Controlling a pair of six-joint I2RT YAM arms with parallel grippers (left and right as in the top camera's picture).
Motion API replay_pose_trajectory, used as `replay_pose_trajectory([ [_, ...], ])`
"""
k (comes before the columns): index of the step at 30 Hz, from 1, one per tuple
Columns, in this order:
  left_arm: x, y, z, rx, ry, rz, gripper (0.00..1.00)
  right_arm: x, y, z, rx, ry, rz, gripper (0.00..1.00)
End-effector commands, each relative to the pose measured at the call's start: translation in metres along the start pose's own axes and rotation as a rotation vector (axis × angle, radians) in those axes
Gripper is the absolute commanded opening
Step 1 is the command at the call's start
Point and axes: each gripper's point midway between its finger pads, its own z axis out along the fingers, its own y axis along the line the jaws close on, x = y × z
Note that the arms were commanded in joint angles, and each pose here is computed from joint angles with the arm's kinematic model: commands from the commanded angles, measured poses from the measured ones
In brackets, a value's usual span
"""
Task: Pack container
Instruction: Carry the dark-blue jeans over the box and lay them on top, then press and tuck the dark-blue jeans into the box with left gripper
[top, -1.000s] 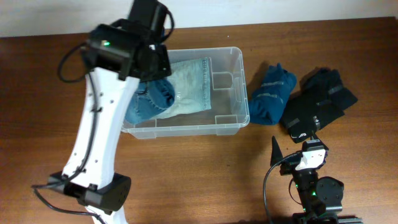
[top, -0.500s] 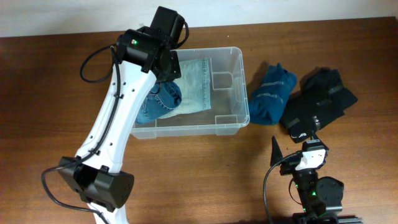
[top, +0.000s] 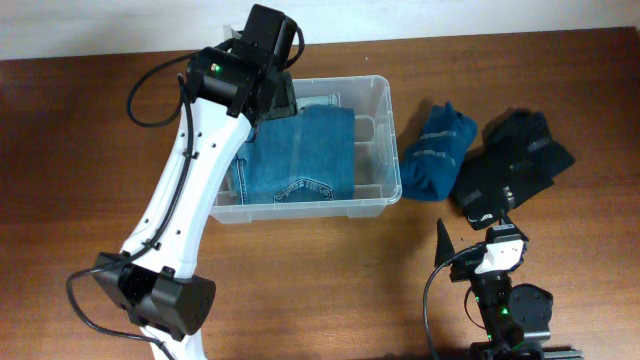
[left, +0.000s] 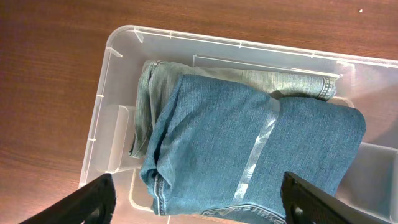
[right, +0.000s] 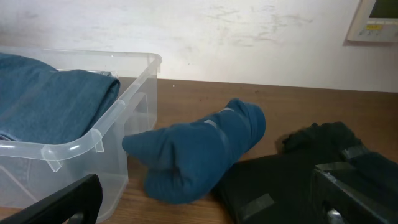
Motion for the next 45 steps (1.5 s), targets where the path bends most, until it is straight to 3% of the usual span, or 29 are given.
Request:
replay_pose_trajectory([
  [1, 0.002, -0.01, 0.001, 0.056, 0.021, 0.046, 0.82, 0.002, -0.003, 0.0, 0.017, 0.002, -0.002, 0.98],
  [3, 0.01, -0.024, 0.005, 0.114, 0.057, 0.134, 0.78, 0.002, -0.003, 0.0, 0.017, 0.002, -0.002, 0.98],
  [7, 0.029, -0.023, 0.037, 0.021, 0.138, 0.22, 0.76, 0.002, -0.003, 0.0, 0.017, 0.002, -0.002, 0.98],
  [14, 0.045, 0.013, 0.088, -0.139, 0.263, 0.09, 0.74, 0.002, -0.003, 0.0, 0.017, 0.002, -0.002, 0.98],
  [19, 0.037, 0.04, 0.099, -0.104, 0.304, -0.001, 0.75, 0.002, -0.003, 0.0, 0.017, 0.002, -0.002, 0.98],
  [23, 0.041, 0.034, 0.108, 0.037, 0.351, 0.108, 0.75, 0.002, -0.003, 0.0, 0.017, 0.002, -0.002, 0.98],
  [27, 0.053, 0.034, 0.116, 0.036, 0.386, 0.143, 0.72, 0.002, -0.003, 0.0, 0.017, 0.002, -0.002, 0.98],
  [30, 0.068, 0.035, 0.124, 0.024, 0.425, 0.153, 0.62, 0.002, -0.003, 0.0, 0.017, 0.002, -0.002, 0.98],
  [32, 0.078, 0.037, 0.132, 0.016, 0.448, 0.157, 0.34, 0.002, -0.003, 0.0, 0.017, 0.002, -0.002, 0.98],
  [34, 0.08, 0.038, 0.134, 0.013, 0.453, 0.157, 0.15, 0.002, -0.003, 0.0, 0.017, 0.002, -0.002, 0.98],
  [35, 0.08, 0.038, 0.134, 0.012, 0.451, 0.157, 0.01, 0.002, -0.003, 0.0, 0.017, 0.002, -0.002, 0.98],
  [45, 0.037, 0.039, 0.092, 0.038, 0.355, 0.131, 0.01, 0.002, -0.003, 0.0, 0.017, 0.002, -0.002, 0.98],
])
